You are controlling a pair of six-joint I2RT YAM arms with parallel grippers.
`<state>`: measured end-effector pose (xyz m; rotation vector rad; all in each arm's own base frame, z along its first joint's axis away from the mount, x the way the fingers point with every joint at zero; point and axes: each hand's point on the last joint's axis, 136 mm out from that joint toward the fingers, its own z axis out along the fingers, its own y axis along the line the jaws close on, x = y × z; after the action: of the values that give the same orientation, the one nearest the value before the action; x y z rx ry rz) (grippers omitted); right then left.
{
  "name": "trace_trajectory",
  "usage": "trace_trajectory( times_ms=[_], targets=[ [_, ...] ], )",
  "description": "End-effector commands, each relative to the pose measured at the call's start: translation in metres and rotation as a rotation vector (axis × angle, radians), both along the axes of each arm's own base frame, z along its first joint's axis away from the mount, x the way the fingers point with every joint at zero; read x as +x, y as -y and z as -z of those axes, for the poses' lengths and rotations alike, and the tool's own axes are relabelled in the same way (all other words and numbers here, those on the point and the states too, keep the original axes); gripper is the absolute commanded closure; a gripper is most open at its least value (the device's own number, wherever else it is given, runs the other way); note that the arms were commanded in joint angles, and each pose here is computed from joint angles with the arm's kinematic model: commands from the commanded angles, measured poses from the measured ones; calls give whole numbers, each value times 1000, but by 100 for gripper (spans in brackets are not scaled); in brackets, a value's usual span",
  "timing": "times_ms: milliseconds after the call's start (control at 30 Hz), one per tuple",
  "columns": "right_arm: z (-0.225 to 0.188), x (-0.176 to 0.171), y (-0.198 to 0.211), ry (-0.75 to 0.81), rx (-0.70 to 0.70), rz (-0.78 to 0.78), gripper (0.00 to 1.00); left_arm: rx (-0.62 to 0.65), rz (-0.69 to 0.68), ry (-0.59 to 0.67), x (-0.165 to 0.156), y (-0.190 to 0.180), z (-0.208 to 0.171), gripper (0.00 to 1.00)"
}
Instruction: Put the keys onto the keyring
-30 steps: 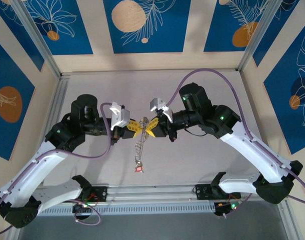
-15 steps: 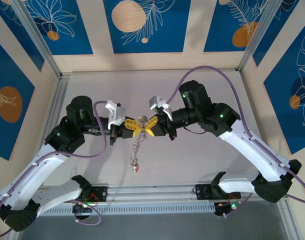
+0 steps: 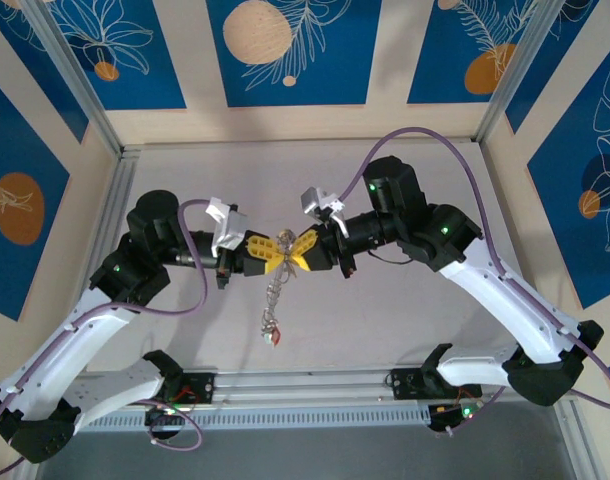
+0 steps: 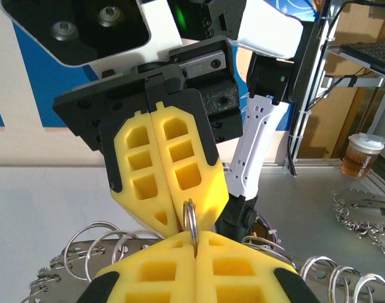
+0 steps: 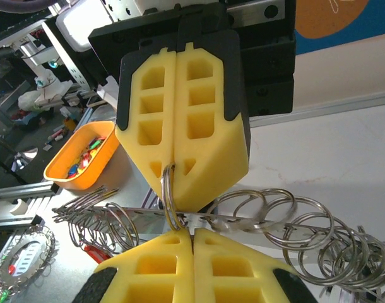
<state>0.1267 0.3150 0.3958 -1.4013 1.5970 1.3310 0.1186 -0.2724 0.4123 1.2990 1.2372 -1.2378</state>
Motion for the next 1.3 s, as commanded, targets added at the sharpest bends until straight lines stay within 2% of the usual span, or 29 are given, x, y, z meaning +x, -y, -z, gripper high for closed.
trace_trajectory(
  times_ms=[0, 800, 1067, 1267],
  targets=[
    [10, 18, -10, -32, -22, 44, 100, -104, 98, 109, -24, -6, -32, 100],
    [2, 16, -32, -79, -37, -9, 100, -100, 171, 109, -35, -7, -27, 100],
    [-8, 21, -21, -29, -28, 60, 100, -31, 124, 123, -32, -11, -17, 100],
    [-21, 14, -10, -4, 7, 56, 100, 1, 78, 129, -25, -12, -10, 100]
  ],
)
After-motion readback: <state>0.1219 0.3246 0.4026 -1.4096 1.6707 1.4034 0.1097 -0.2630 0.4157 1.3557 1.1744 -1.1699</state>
